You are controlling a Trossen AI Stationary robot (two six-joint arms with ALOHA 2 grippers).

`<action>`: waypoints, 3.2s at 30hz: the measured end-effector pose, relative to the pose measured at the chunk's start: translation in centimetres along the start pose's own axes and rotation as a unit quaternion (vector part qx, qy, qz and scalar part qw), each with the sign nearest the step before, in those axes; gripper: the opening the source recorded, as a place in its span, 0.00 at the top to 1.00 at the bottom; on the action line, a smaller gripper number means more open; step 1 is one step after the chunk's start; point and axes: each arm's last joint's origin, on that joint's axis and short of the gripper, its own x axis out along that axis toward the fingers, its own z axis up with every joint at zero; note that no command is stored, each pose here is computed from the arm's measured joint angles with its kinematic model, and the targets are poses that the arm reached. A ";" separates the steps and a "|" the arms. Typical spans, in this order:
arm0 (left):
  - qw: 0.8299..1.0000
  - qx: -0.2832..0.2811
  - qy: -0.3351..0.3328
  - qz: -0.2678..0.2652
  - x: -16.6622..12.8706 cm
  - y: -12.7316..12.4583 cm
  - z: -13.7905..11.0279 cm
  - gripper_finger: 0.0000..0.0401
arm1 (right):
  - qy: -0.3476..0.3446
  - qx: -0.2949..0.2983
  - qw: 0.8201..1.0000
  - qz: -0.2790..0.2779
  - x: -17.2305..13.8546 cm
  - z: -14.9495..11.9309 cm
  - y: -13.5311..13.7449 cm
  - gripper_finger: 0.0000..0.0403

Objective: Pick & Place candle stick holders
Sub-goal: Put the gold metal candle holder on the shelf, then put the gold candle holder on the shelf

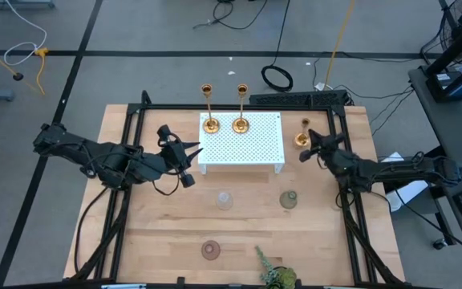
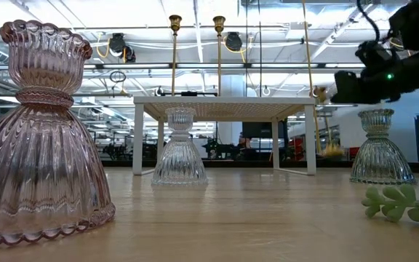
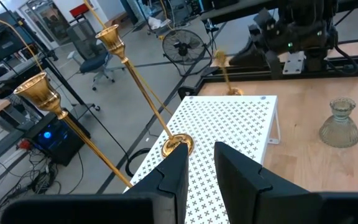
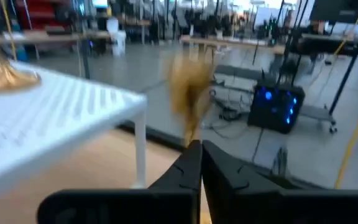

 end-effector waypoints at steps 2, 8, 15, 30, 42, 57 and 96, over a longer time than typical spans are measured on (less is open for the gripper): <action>1.000 0.000 0.000 0.000 0.0 0.0 0.0 0.79 | -0.016 0.009 1.000 0.017 0.0 0.5 0.1 1.00; 1.000 0.001 0.001 0.000 0.0 0.0 0.0 0.79 | -0.050 0.020 0.997 0.047 -0.1 1.5 0.3 1.00; 1.000 0.002 0.002 -0.004 0.0 0.0 0.0 0.79 | -0.023 -0.030 0.995 0.091 -0.1 0.6 0.6 0.95; 1.000 0.000 0.002 -0.004 0.0 0.0 0.0 0.79 | 0.083 -0.058 0.991 0.086 -0.2 -1.8 0.3 0.58; 1.000 0.000 0.002 -0.005 0.0 0.0 0.0 0.79 | 0.296 -0.102 0.941 0.129 -1.3 -0.3 -0.4 0.61; 1.000 0.001 0.002 -0.004 0.0 0.0 0.0 0.79 | 0.371 -0.121 0.919 0.057 1.1 -2.2 -0.1 0.61; 0.999 0.011 0.002 -0.038 0.0 -0.2 0.0 0.79 | 0.402 -0.095 0.910 0.025 3.9 -3.1 -1.1 0.98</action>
